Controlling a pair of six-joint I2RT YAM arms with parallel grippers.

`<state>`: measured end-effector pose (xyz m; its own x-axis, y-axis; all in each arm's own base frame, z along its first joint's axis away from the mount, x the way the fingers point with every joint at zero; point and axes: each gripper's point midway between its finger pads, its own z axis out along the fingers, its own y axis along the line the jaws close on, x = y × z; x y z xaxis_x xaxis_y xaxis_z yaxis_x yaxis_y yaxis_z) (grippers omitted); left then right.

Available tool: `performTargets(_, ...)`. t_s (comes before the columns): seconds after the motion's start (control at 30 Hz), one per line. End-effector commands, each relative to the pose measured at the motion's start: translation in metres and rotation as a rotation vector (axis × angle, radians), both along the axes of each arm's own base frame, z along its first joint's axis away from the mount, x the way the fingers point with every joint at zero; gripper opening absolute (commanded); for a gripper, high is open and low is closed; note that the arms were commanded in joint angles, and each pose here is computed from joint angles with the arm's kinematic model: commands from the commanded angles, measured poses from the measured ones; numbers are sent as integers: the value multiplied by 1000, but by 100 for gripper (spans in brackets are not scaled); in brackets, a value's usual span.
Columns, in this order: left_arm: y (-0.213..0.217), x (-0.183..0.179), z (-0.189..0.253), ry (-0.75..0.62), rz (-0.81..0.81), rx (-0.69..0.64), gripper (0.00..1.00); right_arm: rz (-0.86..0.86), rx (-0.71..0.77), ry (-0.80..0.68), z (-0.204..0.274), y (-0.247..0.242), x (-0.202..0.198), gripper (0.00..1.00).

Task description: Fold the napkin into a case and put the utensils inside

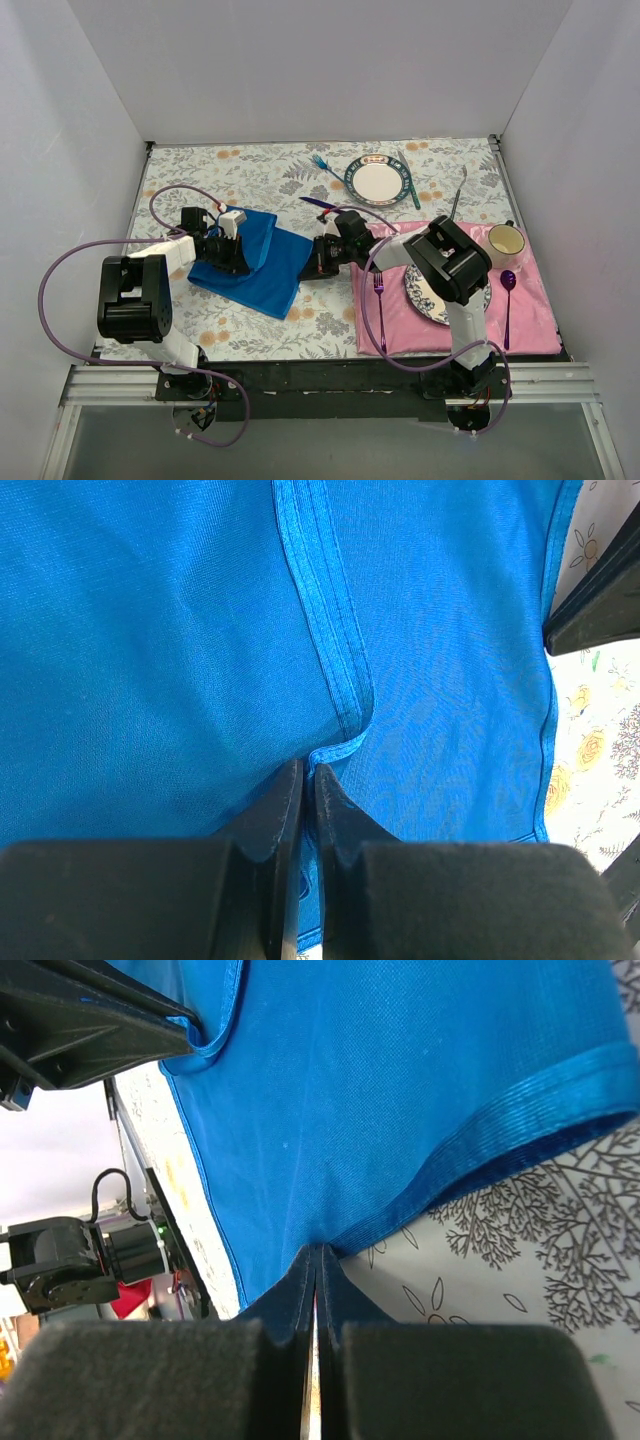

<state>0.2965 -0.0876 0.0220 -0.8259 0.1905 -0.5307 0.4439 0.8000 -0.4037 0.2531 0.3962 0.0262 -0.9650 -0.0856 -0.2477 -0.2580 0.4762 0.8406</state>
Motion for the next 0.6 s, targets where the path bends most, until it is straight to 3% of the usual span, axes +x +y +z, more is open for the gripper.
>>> performTargets(0.0,8,-1,-4,-9,9,54,0,-3,47,-47,24,5,-1,1)
performTargets(0.23,9,1,-2,-13,1,60,0,41,82,-56,43,5,-10,1)
performTargets(0.57,8,1,-3,-12,-2,57,0,12,6,-109,27,15,2,1)
